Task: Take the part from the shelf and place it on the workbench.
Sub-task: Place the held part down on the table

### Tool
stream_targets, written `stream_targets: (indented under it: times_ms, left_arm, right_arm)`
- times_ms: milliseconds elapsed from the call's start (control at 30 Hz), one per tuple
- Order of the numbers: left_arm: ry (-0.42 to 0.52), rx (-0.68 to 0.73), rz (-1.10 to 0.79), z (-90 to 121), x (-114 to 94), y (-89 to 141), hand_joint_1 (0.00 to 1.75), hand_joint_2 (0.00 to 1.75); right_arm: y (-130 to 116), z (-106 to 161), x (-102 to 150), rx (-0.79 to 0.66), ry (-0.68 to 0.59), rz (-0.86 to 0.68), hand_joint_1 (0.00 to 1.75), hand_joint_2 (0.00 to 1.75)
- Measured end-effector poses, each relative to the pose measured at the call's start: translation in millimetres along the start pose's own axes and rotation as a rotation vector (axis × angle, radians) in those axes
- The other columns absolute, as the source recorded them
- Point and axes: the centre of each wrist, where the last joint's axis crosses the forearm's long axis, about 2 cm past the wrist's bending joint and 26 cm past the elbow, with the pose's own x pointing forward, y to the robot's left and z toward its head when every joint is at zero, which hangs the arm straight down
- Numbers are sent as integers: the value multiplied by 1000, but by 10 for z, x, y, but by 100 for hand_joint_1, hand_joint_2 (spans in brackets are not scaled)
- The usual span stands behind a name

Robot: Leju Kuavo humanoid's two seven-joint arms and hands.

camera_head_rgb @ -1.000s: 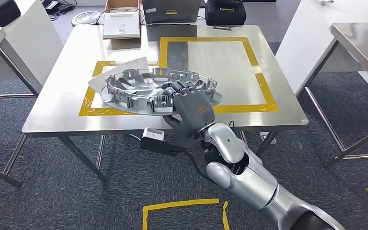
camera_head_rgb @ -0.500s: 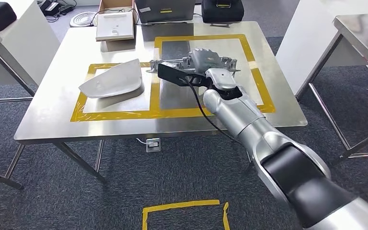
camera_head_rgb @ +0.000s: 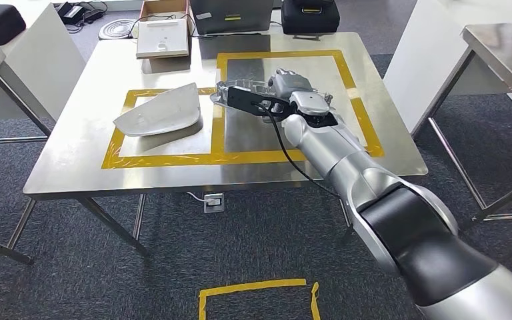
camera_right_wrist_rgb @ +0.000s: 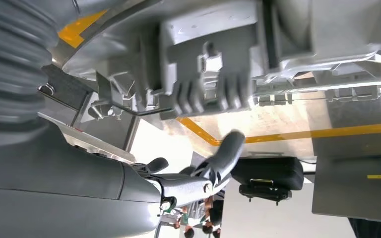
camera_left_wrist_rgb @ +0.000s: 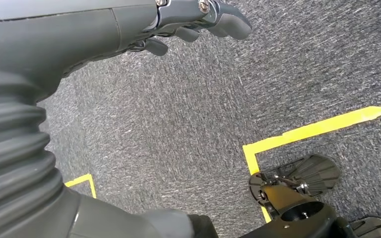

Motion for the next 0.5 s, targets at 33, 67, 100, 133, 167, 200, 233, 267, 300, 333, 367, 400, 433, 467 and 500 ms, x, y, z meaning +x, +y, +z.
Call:
stream_targets:
  times_ms: [33, 67, 100, 133, 167, 200, 233, 267, 300, 333, 367, 400, 433, 467, 500]
  left_arm:
    - [-1, -1, -1, 0, 0, 1, 0, 0]
    - [-2, -3, -2, 0, 0, 1, 0, 0]
    - [-4, -4, -1, 0, 0, 2, 0, 0]
    - [-6, -6, -1, 0, 1, 3, 0, 0]
    - [-8, -6, 0, -1, 2, 5, 0, 0]
    - [-9, -6, 2, -1, 4, 8, 0, 0]
    - [-8, -6, 4, -1, 5, 9, 0, 0]
    - [-6, -5, 6, -1, 6, 10, 0, 0]
    - [-4, -5, 8, -1, 5, 11, 0, 0]
    - [-1, -5, 10, -1, 4, 12, 0, 0]
    - [2, -4, 12, -1, 3, 13, 0, 0]
    - [5, -4, 15, -2, 1, 14, 0, 0]
    - [8, -4, 17, -1, -1, 14, 0, 0]
    - [10, -4, 19, -1, -5, 15, 0, 0]
    - [13, -3, 20, -1, -8, 15, 0, 0]
  right_arm:
    - [7, 1, 6, 3, -5, -1, 0, 0]
    - [13, 1, 11, 5, -9, -3, 0, 0]
    - [19, 2, 17, 8, -13, -4, 0, 0]
    - [24, 2, 25, 9, -18, -5, 0, 0]
    - [27, 3, 31, 10, -22, -6, 0, 0]
    - [30, 3, 39, 11, -28, -8, 0, 0]
    - [30, 4, 48, 9, -36, -10, 0, 0]
    - [29, 4, 55, 5, -48, -15, 0, 0]
    - [26, 4, 63, -2, -61, -23, 0, 0]
    - [22, 4, 72, -11, -76, -33, 0, 0]
    - [16, 4, 82, -23, -91, -44, 0, 0]
    - [5, 5, 95, -37, -106, -55, 0, 0]
    - [-10, 4, 109, -51, -121, -64, 0, 0]
    - [-30, 4, 124, -66, -135, -72, 0, 0]
    - [-55, 4, 142, -81, -148, -78, 0, 0]
